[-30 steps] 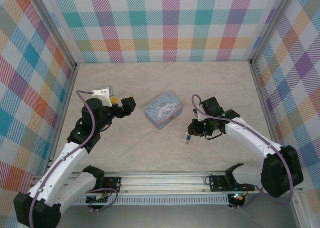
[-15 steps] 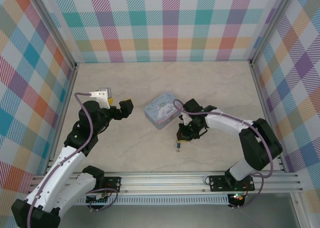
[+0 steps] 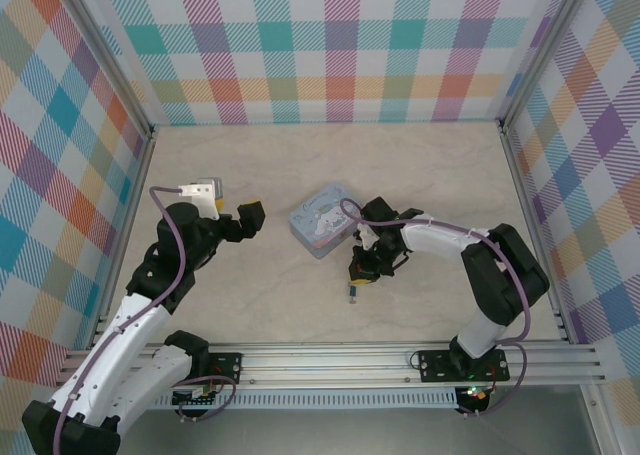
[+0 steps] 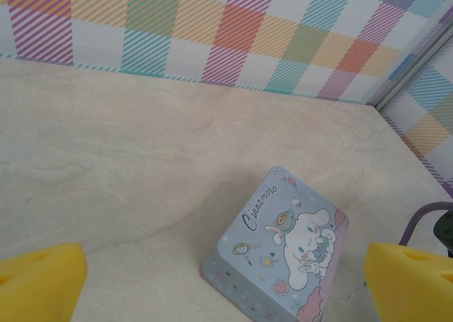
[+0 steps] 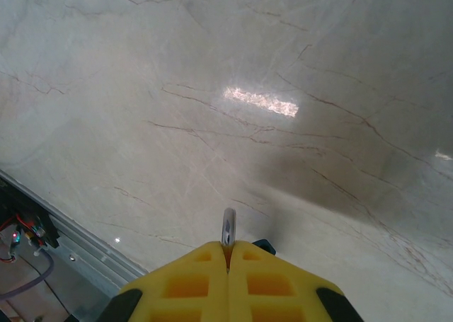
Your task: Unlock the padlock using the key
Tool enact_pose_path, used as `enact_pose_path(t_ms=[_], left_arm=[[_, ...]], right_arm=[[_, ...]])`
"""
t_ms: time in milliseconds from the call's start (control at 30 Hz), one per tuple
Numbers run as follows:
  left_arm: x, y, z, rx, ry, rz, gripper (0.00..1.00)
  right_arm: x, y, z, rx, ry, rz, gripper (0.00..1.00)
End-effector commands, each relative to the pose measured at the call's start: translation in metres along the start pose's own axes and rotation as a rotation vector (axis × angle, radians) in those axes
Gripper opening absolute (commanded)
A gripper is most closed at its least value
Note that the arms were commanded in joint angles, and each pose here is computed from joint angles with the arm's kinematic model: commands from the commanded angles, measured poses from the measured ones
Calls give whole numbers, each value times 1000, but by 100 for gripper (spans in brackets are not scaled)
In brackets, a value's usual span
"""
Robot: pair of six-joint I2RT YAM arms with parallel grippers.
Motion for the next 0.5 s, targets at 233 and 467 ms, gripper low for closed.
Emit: enact_pose_path(t_ms=[233, 467], left_arm=[[2, 0, 4, 10, -15, -12, 100], [2, 0, 4, 13, -15, -13, 100]], right_arm=[[4, 3, -7, 30, 14, 24, 2], [6, 1, -15, 37, 26, 24, 2]])
Point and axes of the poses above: each hand's point on the last joint's axis, 136 mm out from that joint toward the fingers, its own z axis back along the fingers, its own y axis along the line the jaws close on, x = y × z, the point moved 9 cm from there along z, back along the fingers, and after that the axes turned 13 degrees about z, right-handed, at the moved point
